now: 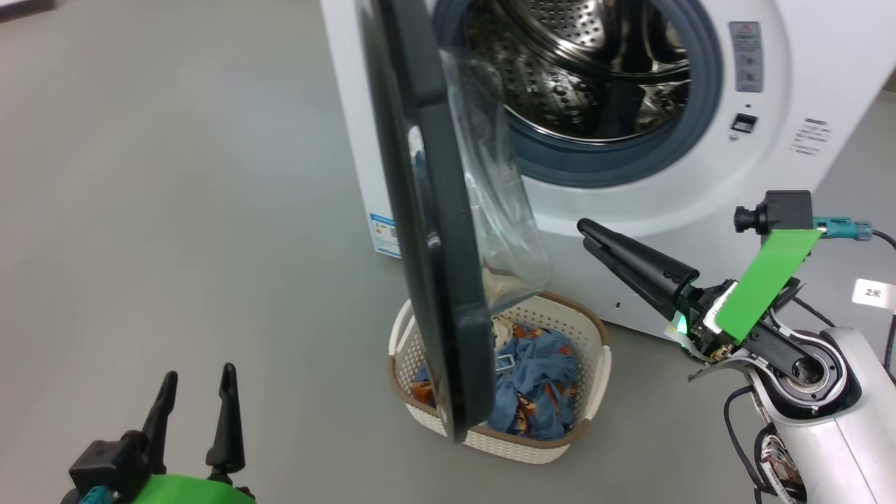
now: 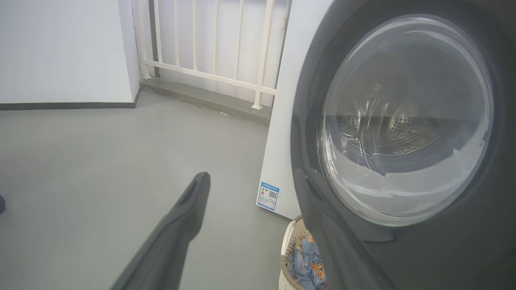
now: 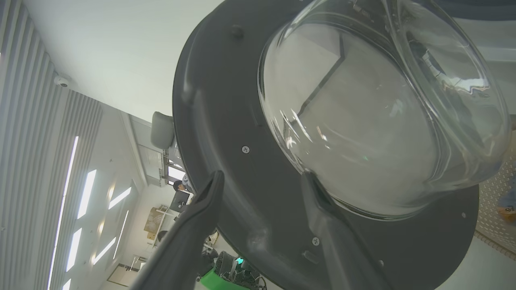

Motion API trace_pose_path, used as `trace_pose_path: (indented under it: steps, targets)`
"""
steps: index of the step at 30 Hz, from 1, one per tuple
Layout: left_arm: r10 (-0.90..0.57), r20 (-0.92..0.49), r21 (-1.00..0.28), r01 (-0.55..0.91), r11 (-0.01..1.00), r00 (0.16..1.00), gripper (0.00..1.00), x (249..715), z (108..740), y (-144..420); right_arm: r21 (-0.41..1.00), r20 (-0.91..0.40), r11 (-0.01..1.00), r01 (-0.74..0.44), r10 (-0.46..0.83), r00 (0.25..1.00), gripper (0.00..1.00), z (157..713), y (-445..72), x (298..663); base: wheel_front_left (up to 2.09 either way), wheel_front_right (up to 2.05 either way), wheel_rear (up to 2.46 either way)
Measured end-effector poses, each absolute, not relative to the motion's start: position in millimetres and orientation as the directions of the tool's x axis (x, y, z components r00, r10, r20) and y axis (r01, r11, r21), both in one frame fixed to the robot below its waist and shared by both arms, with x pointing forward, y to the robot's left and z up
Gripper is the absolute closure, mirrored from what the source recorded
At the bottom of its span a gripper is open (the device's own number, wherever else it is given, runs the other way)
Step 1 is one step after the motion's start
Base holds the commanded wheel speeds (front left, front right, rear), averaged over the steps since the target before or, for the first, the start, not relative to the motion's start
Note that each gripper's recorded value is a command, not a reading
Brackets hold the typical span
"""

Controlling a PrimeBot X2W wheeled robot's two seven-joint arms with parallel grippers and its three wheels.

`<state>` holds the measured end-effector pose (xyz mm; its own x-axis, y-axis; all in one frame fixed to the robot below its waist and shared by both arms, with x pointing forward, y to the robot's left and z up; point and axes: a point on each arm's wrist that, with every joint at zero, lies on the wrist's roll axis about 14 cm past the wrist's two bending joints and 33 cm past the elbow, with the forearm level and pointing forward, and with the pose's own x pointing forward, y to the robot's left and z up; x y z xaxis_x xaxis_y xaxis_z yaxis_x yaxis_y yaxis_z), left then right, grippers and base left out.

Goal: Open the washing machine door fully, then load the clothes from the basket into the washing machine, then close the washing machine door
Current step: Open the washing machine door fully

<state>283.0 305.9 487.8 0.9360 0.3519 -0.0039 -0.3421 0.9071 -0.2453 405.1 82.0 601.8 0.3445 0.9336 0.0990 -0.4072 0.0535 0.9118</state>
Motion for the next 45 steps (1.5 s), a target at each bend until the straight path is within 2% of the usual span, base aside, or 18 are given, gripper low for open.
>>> trace_pose_path:
  steps: [8, 14, 19, 24, 31, 39, 45]
  targets:
    - [0.263, 0.001, -0.241, -0.255, 0.936, 0.965, 0.0, 310, 489, 283, 0.822, 0.098, 0.243, -0.515, 0.83, 0.549, 0.0, 602, 37, 416, 0.0, 0.0, 0.0]
    - [0.187, 0.007, -0.237, -0.18, 0.955, 0.982, 0.0, 331, 491, 263, 0.756, 0.139, 0.39, -0.525, 0.689, 0.712, 0.0, 599, -8, 427, 0.0, 0.0, 0.0]
    - [0.128, 0.011, -0.227, -0.122, 0.966, 0.992, 0.0, 345, 492, 247, 0.68, 0.168, 0.517, -0.52, 0.58, 0.797, 0.0, 594, -43, 427, 0.0, 0.0, 0.0]
    - [0.071, 0.015, -0.225, -0.066, 0.972, 0.997, 0.0, 358, 493, 231, 0.608, 0.199, 0.617, -0.499, 0.49, 0.849, 0.0, 588, -73, 422, 0.0, 0.0, 0.0]
    - [0.017, 0.027, -0.224, -0.01, 0.974, 0.999, 0.0, 372, 497, 211, 0.559, 0.181, 0.733, -0.387, 0.348, 0.92, 0.0, 562, -122, 415, 0.0, 0.0, 0.0]
    - [-0.023, 0.04, -0.223, 0.031, 0.974, 0.999, 0.0, 381, 501, 197, 0.458, 0.144, 0.846, -0.274, 0.233, 0.962, 0.0, 542, -163, 406, 0.0, 0.0, 0.0]
    - [-0.033, 0.041, -0.225, 0.041, 0.973, 0.999, 0.0, 380, 500, 191, 0.328, 0.138, 0.928, -0.179, 0.14, 0.98, 0.0, 535, -191, 399, 0.0, 0.0, 0.0]
